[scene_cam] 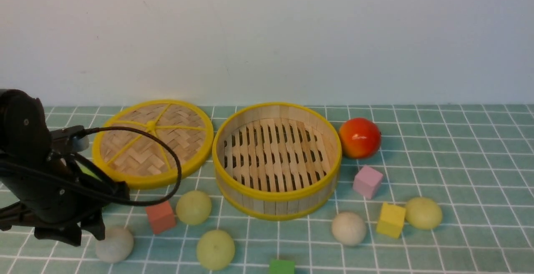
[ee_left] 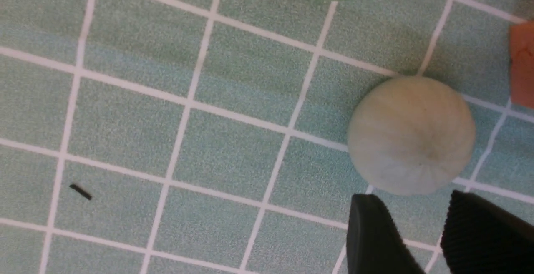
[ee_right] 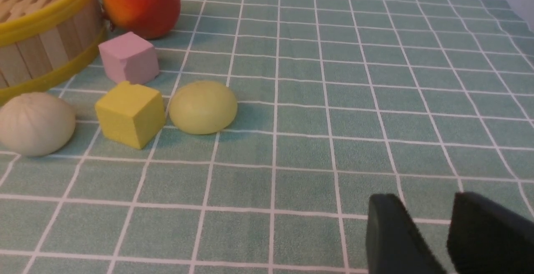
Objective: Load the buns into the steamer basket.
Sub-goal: Use the left arm to grab a steamed stuffed bun, then use the left arm to put the steamed stuffed bun into the steamer
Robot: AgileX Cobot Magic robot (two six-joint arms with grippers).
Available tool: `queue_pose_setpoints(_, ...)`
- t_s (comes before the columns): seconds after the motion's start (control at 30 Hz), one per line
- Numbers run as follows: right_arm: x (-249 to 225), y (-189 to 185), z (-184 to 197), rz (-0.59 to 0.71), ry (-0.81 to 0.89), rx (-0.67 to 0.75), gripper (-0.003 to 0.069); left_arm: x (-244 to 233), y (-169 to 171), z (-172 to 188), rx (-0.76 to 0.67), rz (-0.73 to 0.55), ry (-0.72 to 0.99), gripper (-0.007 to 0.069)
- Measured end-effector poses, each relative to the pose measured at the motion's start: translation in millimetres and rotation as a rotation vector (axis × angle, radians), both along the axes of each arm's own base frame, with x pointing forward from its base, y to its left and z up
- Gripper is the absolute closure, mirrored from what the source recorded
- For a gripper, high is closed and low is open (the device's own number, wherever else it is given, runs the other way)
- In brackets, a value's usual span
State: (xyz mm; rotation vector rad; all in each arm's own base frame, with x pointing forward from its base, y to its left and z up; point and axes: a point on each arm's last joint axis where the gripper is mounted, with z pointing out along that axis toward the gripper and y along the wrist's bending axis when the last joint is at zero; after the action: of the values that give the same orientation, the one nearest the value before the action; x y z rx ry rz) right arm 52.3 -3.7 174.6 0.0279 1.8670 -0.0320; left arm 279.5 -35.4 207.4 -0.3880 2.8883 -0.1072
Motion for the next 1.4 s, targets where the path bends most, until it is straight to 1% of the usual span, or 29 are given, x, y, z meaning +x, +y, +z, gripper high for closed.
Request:
queue_pose_setpoints(0.03, 0, 0, 0, 0.0, 0.0, 0.0, 0.0421, 0, -7, 0, 0.004, -0.025, -0.012, 0.0354)
queue_pose_setpoints(0.13, 0, 0, 0, 0.0, 0.0, 0.0, 0.0421, 2, -19, 0, 0.012, -0.041, -0.044, 0.0352)
queue_pose_setpoints(0.33, 0, 0, 0, 0.0, 0.0, 0.0, 0.0421, 6, -18, -8, 0.051, 0.001, -0.046, 0.0352)
queue_pose_setpoints(0.5, 0, 0, 0, 0.0, 0.0, 0.0, 0.0421, 13, -19, -17, 0.046, 0.002, -0.062, 0.0352)
queue_pose_setpoints(0.77, 0, 0, 0, 0.0, 0.0, -0.001, 0.0421, 17, -21, -36, 0.046, 0.01, -0.002, 0.0357)
queue_pose_setpoints(0.9, 0, 0, 0, 0.0, 0.0, -0.001, 0.0421, 19, -22, -39, 0.045, 0.009, -0.002, 0.0367)
queue_pose_setpoints(0.97, 0, 0, 0, 0.0, 0.0, -0.001, 0.0421, 19, -22, -39, 0.045, 0.009, -0.005, 0.0392)
queue_pose_setpoints(1.03, 0, 0, 0, 0.0, 0.0, -0.001, 0.0421, 19, -22, -39, 0.044, 0.009, -0.006, 0.0436)
queue_pose_setpoints(1.07, 0, 0, 0, 0.0, 0.0, -0.001, 0.0421, 19, -22, -39, 0.044, 0.009, -0.006, 0.0464)
queue_pose_setpoints(1.13, 0, 0, 0, 0.0, 0.0, -0.001, 0.0421, 19, -22, -39, 0.044, 0.009, -0.006, 0.0547)
queue_pose_setpoints(1.23, 0, 0, 0, 0.0, 0.0, -0.001, 0.0421, 19, -22, -37, 0.045, 0.004, -0.008, 0.0619)
queue_pose_setpoints(1.4, 0, 0, 0, 0.0, 0.0, -0.001, 0.0421, 24, -22, -26, 0.064, -0.036, 0.015, 0.0628)
